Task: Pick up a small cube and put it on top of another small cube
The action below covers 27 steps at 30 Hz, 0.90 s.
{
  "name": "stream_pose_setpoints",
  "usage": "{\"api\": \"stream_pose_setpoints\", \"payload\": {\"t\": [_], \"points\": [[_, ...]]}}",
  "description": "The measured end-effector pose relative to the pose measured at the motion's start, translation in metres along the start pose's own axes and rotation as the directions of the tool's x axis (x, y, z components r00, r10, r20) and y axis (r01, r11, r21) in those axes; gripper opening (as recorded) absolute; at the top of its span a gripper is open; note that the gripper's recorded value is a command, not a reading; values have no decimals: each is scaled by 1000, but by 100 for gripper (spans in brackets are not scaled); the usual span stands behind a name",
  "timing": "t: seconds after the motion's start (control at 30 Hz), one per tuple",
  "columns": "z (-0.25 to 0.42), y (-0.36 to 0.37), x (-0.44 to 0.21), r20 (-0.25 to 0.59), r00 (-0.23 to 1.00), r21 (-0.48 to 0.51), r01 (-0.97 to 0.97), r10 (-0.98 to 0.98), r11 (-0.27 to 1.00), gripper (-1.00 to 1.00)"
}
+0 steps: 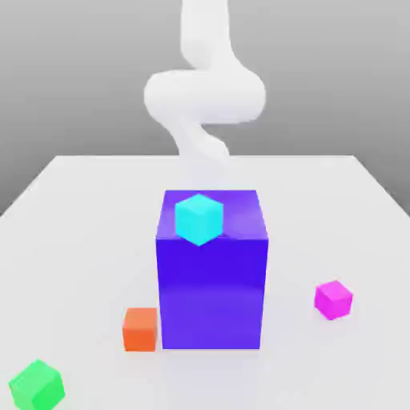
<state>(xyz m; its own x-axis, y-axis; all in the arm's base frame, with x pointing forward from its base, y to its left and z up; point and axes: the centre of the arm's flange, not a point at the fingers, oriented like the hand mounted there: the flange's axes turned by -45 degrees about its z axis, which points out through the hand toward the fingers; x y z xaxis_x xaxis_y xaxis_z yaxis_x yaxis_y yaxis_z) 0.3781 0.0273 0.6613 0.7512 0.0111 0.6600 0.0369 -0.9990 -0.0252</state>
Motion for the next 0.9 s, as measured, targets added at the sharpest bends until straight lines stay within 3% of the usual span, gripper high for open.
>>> {"api": "stream_pose_setpoints", "payload": {"t": [0.27, 0.57, 0.67, 0.9], "points": [[181, -108, -98, 286, 950, 124, 95, -127, 988, 0], [284, -194, -294, 543, 785, 200, 224, -299, 954, 0], [296, -206, -364, 604, 713, 221, 280, -356, 934, 0], [342, -204, -419, 623, 695, 221, 285, -360, 933, 0]]}}
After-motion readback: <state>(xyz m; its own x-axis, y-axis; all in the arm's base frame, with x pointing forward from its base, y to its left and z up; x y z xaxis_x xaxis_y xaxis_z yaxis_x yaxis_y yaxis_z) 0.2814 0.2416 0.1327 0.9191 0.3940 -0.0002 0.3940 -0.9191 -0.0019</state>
